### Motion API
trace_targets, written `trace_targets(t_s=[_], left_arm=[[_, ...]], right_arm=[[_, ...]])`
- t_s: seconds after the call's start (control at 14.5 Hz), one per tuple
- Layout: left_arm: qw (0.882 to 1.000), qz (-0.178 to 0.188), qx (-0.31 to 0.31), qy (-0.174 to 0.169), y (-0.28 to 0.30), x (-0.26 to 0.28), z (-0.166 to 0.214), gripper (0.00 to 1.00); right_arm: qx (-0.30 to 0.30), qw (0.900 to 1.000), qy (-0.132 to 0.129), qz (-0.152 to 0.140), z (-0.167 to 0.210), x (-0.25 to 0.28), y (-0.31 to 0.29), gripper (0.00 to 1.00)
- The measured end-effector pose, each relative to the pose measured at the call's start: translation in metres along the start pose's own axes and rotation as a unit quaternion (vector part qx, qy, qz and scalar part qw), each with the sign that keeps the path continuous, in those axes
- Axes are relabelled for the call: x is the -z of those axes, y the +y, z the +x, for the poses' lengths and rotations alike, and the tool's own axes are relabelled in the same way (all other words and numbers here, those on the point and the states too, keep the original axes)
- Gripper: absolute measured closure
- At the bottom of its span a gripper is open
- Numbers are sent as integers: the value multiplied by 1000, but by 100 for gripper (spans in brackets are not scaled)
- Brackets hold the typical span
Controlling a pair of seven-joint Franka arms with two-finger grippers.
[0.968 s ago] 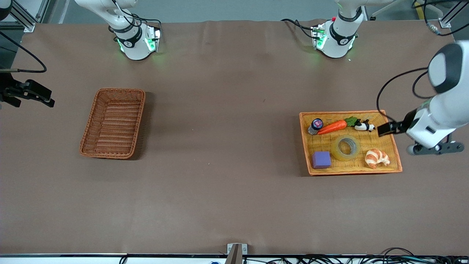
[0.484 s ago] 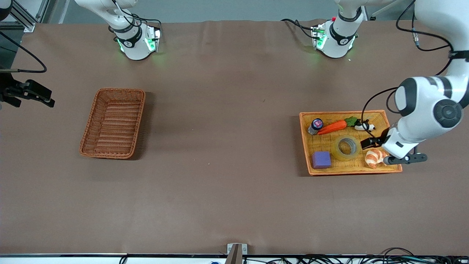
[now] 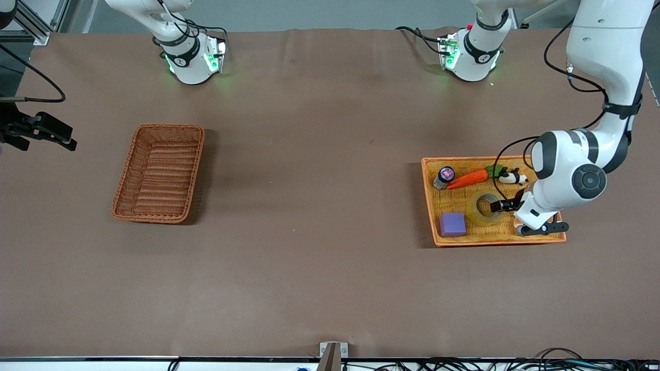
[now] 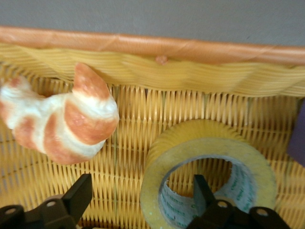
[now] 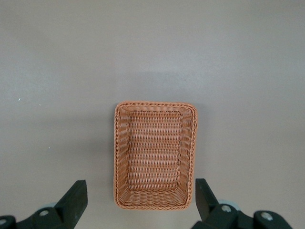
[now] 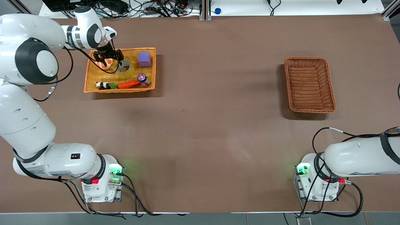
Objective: Move tape to another basket
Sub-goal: 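Reach the left gripper down over the yellow tape roll in the tray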
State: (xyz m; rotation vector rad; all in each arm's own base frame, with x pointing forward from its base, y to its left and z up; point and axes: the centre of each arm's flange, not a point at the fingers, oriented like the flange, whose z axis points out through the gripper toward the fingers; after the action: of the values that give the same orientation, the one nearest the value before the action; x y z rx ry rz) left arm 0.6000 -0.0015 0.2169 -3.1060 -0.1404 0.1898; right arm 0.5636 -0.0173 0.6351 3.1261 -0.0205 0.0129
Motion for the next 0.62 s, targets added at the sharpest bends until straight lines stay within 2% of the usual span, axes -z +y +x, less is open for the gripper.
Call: trace_targets(t_s=[0.07,0.28,0.62], left_arm=[[1000,1,0,-6,0,-8,0,8],[1000,1,1,-15,-1,-20,-1,17],[1000,2,1,-18,-1,-19,-2,71]], right_arm=[[0,1000,0,0,0,0,0,0],[0,1000,0,0,0,0,0,0],[0,1000,0,0,0,0,0,0]])
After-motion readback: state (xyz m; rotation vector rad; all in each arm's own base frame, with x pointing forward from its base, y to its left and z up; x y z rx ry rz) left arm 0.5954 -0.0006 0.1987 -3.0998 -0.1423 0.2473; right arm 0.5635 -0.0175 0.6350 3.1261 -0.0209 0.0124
